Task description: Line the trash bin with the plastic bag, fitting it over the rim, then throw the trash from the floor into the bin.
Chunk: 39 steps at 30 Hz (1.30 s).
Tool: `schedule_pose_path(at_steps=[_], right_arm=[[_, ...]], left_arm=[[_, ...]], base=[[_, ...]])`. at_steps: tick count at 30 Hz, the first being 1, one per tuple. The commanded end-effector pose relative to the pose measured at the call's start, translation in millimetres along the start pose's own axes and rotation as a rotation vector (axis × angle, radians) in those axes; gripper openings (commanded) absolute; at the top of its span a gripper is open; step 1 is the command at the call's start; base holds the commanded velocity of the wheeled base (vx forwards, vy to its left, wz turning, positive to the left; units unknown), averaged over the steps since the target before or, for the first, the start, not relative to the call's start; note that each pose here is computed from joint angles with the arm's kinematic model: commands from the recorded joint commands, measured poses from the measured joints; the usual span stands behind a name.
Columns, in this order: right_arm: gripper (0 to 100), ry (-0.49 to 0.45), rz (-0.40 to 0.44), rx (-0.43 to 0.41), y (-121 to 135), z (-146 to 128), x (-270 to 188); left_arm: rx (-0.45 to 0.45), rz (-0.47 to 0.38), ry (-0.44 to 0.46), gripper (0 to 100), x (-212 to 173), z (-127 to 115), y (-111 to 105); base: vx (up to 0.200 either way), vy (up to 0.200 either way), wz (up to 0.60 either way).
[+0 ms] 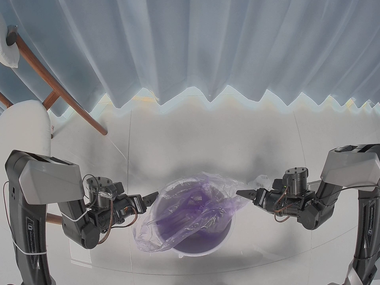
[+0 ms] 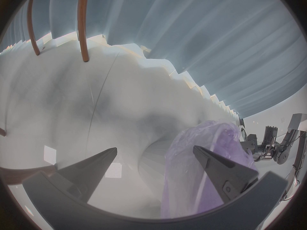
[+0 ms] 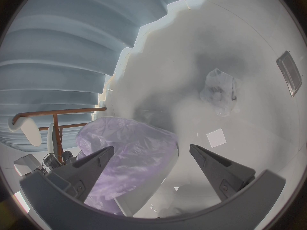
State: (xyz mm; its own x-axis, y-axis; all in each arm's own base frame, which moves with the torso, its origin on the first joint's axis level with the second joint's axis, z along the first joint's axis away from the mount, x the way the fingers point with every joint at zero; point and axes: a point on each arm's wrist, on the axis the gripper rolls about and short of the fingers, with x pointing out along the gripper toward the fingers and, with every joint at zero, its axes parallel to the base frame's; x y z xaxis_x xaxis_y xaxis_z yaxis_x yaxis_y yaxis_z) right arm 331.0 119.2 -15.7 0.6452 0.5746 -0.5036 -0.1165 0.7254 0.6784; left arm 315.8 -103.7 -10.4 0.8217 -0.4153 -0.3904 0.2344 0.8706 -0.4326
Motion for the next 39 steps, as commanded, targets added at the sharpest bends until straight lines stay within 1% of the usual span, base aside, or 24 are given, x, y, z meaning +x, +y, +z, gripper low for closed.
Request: schedule_pose_path(at_steps=[1,6,10,14,15,17,18,22,24,25,26,27,29,32,35,39], right_arm=[[100,-0.009,0.003,0.003,2.0,2.6,-4.8],[100,-0.024,0.018,-0.005,10.7,5.7,-16.3],[100,-0.055,0.051,-0.018,23.2,13.6,-30.1],[100,-0.077,0.089,0.005,33.5,20.6,-41.6],[100,-0.077,0.089,0.005,33.5,20.6,-41.6],[100,-0.096,0.112,0.006,42.0,24.0,-49.1],[100,-0.109,0.123,0.004,46.3,26.3,-54.3],[100,-0.146,0.172,0.023,63.5,33.8,-70.4],[100,-0.152,0.194,0.052,71.3,34.7,-78.3],[100,-0.149,0.196,0.057,71.7,34.2,-78.6],[100,-0.141,0.210,0.072,76.2,31.8,-79.6],[100,-0.134,0.213,0.076,77.8,29.8,-79.3],[100,-0.116,0.212,0.080,78.2,24.8,-78.1],[100,-0.099,0.215,0.076,80.4,20.0,-77.2],[100,-0.095,0.211,0.078,79.2,18.6,-77.2],[100,-0.088,0.203,0.082,77.0,16.9,-74.0]], left_arm=[[0.007,-0.026,-0.025,100,-1.3,1.0,-5.6],[0.017,-0.040,-0.046,100,-4.0,1.5,-11.1],[0.015,-0.051,-0.097,100,-9.6,17.9,-12.3],[0.010,-0.046,-0.172,100,-23.0,39.5,-8.7],[0.010,-0.046,-0.172,100,-23.0,39.5,-8.7],[0.012,-0.050,-0.204,100,-40.4,46.0,-11.4],[0.017,-0.072,-0.254,100,-50.7,53.4,-16.2],[0.023,-0.127,-0.368,100,-72.0,79.3,-36.1],[-0.012,-0.166,-0.424,100,-81.1,92.2,-46.0],[-0.018,-0.174,-0.429,100,-81.8,93.4,-47.6],[-0.054,-0.215,-0.458,100,-83.0,100.9,-56.7],[-0.078,-0.239,-0.480,100,-83.3,106.2,-62.1],[-0.118,-0.255,-0.520,100,-90.9,115.4,-65.1],[-0.130,-0.268,-0.518,100,-100.4,114.8,-67.1],[-0.132,-0.258,-0.497,100,-100.8,109.9,-65.0],[-0.132,-0.271,-0.458,100,-100.9,104.0,-62.7]], base=[[0.000,0.000,0.00],[0.000,0.000,0.00],[0.000,0.000,0.00],[0.000,0.000,0.00],[0.000,0.000,0.00],[0.000,0.000,0.00],[0.000,0.000,0.00],[0.000,0.000,0.00],[0.000,0.000,0.00],[0.000,0.000,0.00],[0.000,0.000,0.00],[0.000,0.000,0.00],[0.000,0.000,0.00],[0.000,0.000,0.00],[0.000,0.000,0.00],[0.000,0.000,0.00]])
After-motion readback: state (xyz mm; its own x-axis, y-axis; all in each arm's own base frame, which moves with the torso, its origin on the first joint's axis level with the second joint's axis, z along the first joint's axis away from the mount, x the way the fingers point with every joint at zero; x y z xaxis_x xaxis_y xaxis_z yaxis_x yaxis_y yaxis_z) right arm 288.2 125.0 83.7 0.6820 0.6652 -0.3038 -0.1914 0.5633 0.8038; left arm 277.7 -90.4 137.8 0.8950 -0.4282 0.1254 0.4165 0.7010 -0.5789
